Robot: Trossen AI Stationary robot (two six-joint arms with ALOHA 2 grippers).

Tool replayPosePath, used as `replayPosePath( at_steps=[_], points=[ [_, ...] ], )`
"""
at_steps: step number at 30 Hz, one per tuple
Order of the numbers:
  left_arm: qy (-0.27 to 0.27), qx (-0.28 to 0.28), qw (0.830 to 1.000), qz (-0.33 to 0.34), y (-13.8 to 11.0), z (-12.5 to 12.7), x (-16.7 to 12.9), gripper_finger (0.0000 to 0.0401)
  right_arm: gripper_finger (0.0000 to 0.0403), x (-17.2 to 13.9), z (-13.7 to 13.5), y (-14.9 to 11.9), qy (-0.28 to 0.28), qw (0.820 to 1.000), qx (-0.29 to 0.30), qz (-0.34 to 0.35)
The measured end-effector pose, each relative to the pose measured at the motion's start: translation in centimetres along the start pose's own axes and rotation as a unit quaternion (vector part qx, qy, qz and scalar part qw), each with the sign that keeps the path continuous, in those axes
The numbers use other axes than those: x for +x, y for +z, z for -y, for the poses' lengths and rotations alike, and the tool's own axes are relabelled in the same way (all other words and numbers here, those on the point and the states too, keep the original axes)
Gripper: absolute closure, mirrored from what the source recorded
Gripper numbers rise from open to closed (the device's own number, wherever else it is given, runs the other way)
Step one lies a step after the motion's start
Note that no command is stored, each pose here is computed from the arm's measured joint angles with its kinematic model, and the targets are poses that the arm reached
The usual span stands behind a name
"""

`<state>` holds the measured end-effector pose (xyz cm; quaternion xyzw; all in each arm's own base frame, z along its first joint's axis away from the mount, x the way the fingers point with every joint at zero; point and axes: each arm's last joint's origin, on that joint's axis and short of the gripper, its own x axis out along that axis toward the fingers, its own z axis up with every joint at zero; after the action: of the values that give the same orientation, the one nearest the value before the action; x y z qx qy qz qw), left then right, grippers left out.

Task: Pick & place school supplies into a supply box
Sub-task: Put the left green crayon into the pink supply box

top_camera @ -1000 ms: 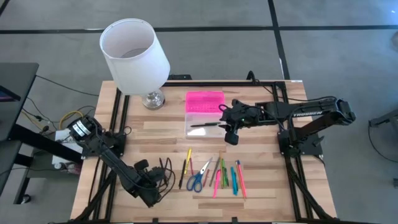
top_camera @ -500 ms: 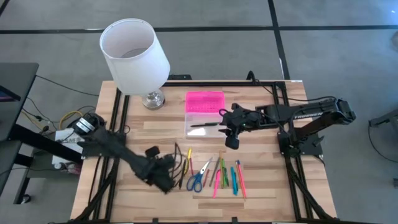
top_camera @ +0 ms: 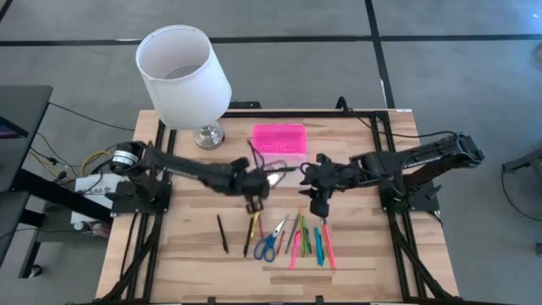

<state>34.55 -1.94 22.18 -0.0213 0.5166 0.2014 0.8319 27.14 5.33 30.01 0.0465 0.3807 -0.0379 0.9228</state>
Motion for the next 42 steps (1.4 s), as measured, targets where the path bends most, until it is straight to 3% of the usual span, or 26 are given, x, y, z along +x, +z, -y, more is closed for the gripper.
replayPosePath(
  at_steps=[9, 17, 29, 37, 42],
  points=[
    [-0.024, 0.008, 0.997, 0.078, 3.5, -6.1, 2.0, 0.0386, 0.0285, -0.3, -1.4, -0.8, 0.012, 0.999, 0.031, -0.019],
    [-0.034, 0.018, 0.995, 0.091, 4.2, -9.2, 2.7, 0.0385, 0.0285, -0.5, -1.9, -1.3, -0.01, 0.996, 0.078, -0.028],
    [-0.074, 0.042, 0.992, 0.09, 4.3, -8.5, 4.8, 0.0385, 0.0285, -0.5, -1.8, -1.4, -0.025, 0.989, 0.145, -0.027],
    [-0.063, 0.052, 0.994, 0.067, 4.0, -7.8, 6.7, 0.0384, 0.0285, -0.7, -1.8, -2.2, -0.044, 0.978, 0.194, -0.059],
    [-0.065, 0.079, 0.992, 0.08, 4.2, -7.6, 6.7, 0.0351, 0.0285, -1.1, -2.4, -3.5, -0.065, 0.964, 0.239, -0.1]
  ],
)
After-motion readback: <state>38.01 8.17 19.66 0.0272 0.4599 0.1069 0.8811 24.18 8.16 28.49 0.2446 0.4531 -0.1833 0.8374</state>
